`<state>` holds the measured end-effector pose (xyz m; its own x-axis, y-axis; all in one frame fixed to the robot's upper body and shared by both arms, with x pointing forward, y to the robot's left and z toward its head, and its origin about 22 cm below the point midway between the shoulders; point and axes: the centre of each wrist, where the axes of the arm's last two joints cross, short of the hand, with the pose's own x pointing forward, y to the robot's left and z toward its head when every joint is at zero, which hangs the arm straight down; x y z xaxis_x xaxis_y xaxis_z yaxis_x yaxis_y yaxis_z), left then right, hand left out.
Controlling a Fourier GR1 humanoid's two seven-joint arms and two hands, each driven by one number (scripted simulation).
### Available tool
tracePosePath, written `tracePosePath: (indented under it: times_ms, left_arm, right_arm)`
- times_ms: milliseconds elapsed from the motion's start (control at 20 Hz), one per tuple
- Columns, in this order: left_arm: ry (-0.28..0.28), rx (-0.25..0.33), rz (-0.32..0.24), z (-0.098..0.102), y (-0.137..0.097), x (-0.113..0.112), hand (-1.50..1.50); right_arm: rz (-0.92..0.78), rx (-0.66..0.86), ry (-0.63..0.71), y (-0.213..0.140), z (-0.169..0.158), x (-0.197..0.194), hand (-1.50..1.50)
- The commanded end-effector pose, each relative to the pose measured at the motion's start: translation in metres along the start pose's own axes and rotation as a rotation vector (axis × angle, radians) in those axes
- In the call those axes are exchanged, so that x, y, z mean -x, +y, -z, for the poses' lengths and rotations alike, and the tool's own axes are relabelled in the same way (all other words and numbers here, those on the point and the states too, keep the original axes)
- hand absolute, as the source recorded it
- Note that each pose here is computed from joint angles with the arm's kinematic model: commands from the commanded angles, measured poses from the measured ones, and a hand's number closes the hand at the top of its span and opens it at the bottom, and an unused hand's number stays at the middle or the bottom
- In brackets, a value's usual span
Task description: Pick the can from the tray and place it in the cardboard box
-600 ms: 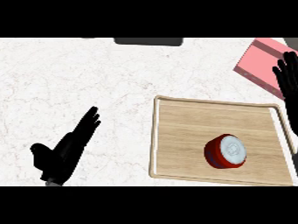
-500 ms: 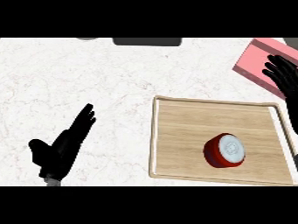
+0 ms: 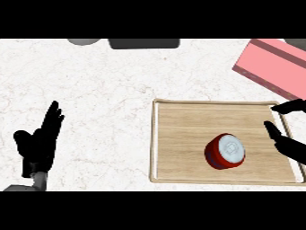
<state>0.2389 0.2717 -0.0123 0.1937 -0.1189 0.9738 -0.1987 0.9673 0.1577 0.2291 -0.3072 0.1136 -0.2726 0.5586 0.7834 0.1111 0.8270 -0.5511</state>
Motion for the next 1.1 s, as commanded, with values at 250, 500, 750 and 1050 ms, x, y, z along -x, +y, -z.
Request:
tracePosePath:
  times_ms: [250,500,750,1050]
  left_arm:
    - [-0.012,-0.064,0.02,0.016,0.021,0.005,0.0]
    - [-0.005,-0.037,0.026,0.029,0.009,0.007,0.0]
    - [-0.016,-0.017,0.012,0.025,0.001,0.0,0.0]
    - [-0.022,-0.015,0.04,0.016,-0.006,0.001,0.0]
  right_arm:
    - [-0.291,-0.073,-0.005,-0.043,-0.053,-0.037,-1.5]
    - [-0.369,-0.141,0.131,-0.049,-0.045,-0.073,-1.5]
    - [-0.433,-0.289,0.197,-0.051,-0.047,-0.112,-1.5]
    - [-0.504,-0.364,0.273,-0.033,-0.027,-0.132,-1.5]
